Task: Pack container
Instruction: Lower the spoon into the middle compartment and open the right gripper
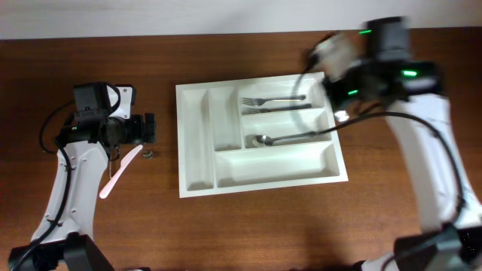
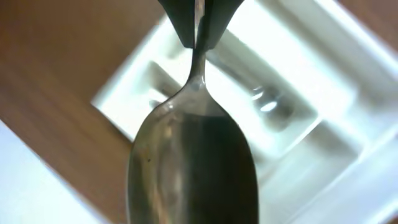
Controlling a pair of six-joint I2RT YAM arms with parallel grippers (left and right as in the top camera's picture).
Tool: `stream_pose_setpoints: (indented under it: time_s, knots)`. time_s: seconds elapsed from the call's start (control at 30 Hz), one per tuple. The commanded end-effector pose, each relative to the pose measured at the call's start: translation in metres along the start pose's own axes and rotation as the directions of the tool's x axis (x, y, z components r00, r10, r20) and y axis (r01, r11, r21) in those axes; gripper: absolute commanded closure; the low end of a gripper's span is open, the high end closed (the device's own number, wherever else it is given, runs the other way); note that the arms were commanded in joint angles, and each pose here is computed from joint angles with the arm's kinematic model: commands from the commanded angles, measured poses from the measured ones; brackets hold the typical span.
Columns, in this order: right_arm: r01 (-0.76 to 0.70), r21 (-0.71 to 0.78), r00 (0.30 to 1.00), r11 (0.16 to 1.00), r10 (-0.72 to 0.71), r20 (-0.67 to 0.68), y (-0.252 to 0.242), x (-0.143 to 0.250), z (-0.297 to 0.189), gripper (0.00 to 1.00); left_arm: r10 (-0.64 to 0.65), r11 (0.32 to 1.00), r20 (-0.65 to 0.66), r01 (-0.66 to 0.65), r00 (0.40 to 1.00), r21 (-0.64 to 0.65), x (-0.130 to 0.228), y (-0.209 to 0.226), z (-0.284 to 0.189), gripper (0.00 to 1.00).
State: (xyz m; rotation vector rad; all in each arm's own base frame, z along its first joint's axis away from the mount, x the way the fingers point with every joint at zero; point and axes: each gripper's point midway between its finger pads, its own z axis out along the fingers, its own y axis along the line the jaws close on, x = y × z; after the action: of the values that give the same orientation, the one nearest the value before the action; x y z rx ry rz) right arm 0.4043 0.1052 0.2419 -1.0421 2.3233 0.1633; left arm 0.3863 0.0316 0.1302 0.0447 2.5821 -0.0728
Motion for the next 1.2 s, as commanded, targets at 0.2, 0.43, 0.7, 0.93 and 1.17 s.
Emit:
stream_pose_setpoints:
  time_s: [0.2, 0.43, 0.7, 0.93, 1.17]
  knots:
    - [0.648, -0.346, 0.727, 0.678, -0.686, 0.016, 0.067, 0.031, 0.116, 0.96, 0.015, 1.000, 0.015, -0.015, 1.000, 0.011, -0.007, 0.000, -0.001, 0.01]
    - [0.632, -0.385, 0.727, 0.672, -0.687, -0.006, 0.054, 0.053, 0.163, 0.96, 0.015, 1.000, 0.015, -0.015, 1.000, 0.011, -0.007, 0.000, -0.001, 0.01]
    - [0.576, -0.393, 0.770, 0.717, -0.637, -0.034, 0.055, 0.054, 0.162, 0.69, 0.015, 1.000, 0.015, -0.015, 1.000, 0.011, -0.007, 0.000, -0.001, 0.01]
    - [0.302, -0.291, 0.925, 0.908, -0.353, -0.141, 0.043, 0.010, 0.084, 0.71, 0.015, 1.000, 0.015, -0.015, 1.000, 0.011, -0.007, 0.000, -0.001, 0.01]
    - [0.238, -0.038, 0.971, 0.971, -0.237, 0.020, 0.030, -0.065, -0.062, 0.62, 0.015, 1.000, 0.015, -0.015, 1.000, 0.011, -0.007, 0.000, -0.001, 0.01]
